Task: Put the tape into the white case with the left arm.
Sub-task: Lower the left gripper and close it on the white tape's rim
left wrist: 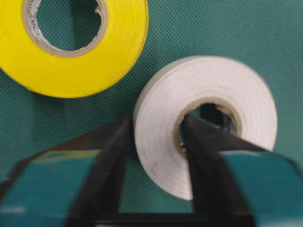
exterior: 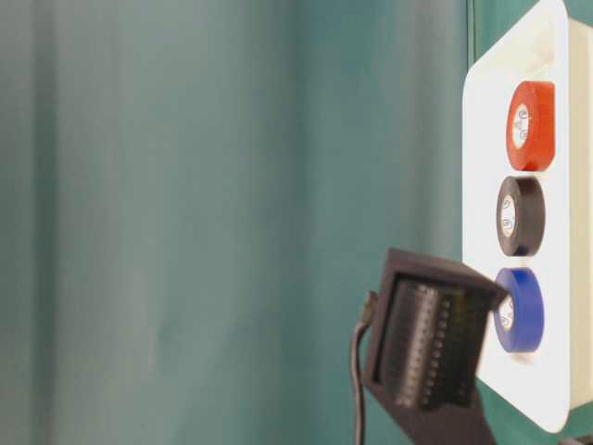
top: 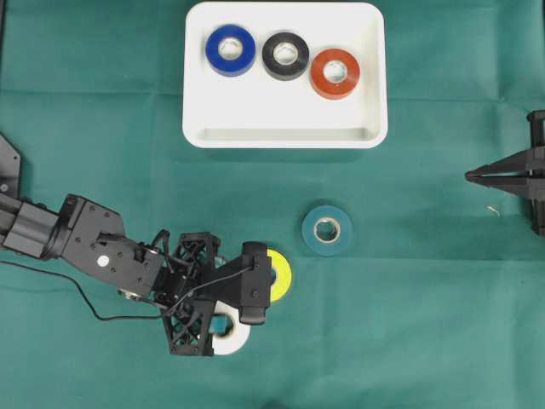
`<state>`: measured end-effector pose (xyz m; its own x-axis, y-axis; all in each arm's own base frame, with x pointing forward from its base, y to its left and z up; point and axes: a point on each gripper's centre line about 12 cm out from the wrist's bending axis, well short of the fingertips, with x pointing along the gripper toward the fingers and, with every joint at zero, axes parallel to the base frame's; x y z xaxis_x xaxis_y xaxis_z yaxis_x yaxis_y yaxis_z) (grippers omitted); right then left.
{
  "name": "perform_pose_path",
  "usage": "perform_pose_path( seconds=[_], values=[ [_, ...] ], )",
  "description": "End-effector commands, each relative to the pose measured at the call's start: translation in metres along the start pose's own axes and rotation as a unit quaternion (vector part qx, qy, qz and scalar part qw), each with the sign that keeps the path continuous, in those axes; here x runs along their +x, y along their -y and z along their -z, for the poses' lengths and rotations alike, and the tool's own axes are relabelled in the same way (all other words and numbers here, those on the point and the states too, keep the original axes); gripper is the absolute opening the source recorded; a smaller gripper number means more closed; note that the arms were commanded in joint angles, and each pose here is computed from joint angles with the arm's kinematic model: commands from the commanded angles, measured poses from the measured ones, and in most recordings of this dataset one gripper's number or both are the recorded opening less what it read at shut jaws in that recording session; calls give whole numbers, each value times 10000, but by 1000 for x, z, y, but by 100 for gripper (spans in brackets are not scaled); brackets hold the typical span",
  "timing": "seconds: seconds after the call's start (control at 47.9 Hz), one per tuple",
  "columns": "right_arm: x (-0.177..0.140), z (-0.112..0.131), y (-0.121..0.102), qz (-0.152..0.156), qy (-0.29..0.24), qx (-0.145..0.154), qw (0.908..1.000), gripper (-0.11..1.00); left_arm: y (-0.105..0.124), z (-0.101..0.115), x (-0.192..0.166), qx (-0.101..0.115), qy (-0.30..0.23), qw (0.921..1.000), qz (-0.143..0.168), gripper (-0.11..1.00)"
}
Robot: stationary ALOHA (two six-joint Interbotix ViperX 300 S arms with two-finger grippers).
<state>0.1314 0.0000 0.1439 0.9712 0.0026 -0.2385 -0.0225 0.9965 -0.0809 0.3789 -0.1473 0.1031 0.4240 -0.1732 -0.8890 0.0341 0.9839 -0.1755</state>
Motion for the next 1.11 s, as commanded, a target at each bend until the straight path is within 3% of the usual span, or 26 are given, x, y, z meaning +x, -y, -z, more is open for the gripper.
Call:
perform_pose_path(
  seconds=[0.0,0.313,0.689,0.898,1.086],
  values=[
    [1,-5,0,5,61,9,10000,-9,3,-9,-8,2,152,9999,53,30],
    [1,-4,0,5,45,9,10000,-9,8,-12,-20,37,273,9995,121,27],
    [1,-4,0,6,53,9,10000,-9,16,-15,-83,129,740,9965,357,27],
    [1,-4,0,6,53,9,10000,-9,3,-14,-99,67,774,9966,270,27],
    [1,-4,0,6,53,9,10000,-9,-31,-13,-96,-33,736,9973,-7,27]
  ],
)
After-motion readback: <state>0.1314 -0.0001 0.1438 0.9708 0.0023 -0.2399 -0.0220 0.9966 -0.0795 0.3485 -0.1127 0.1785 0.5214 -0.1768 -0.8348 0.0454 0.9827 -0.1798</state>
